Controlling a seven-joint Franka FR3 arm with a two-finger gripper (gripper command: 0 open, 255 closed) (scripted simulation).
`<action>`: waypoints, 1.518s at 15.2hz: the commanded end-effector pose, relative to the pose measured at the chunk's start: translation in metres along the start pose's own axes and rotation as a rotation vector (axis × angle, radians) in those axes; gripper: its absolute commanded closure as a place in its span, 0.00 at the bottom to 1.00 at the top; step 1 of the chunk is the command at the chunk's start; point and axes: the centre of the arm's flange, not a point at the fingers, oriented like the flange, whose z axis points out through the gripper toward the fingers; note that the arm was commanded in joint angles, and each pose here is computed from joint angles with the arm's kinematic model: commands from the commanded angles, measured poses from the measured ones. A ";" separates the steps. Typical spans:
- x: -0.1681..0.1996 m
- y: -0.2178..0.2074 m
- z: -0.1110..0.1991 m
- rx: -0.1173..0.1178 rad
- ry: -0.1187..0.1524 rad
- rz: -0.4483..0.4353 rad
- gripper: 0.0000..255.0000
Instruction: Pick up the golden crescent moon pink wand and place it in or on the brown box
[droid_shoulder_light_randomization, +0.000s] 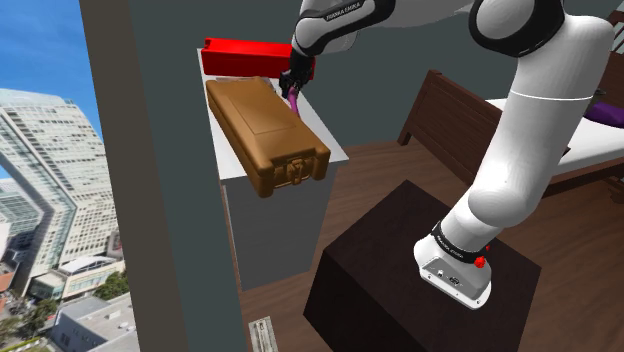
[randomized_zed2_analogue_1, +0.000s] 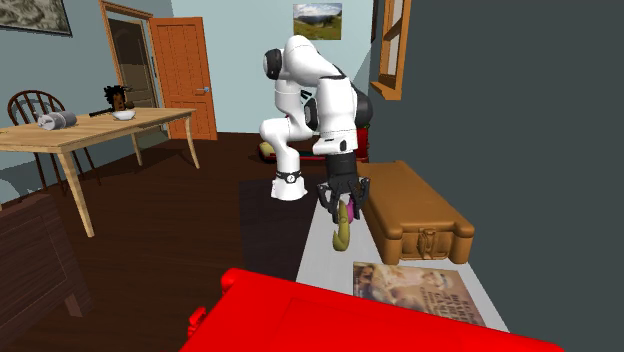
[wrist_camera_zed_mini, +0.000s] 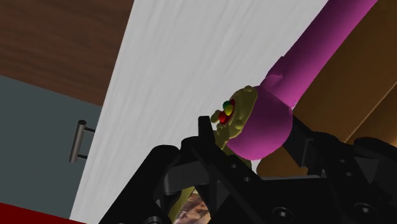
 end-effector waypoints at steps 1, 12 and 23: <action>0.003 -0.001 -0.011 0.000 0.000 0.000 1.00; 0.017 -0.003 -0.067 0.000 0.000 0.000 1.00; 0.032 -0.005 -0.124 0.000 0.000 0.000 1.00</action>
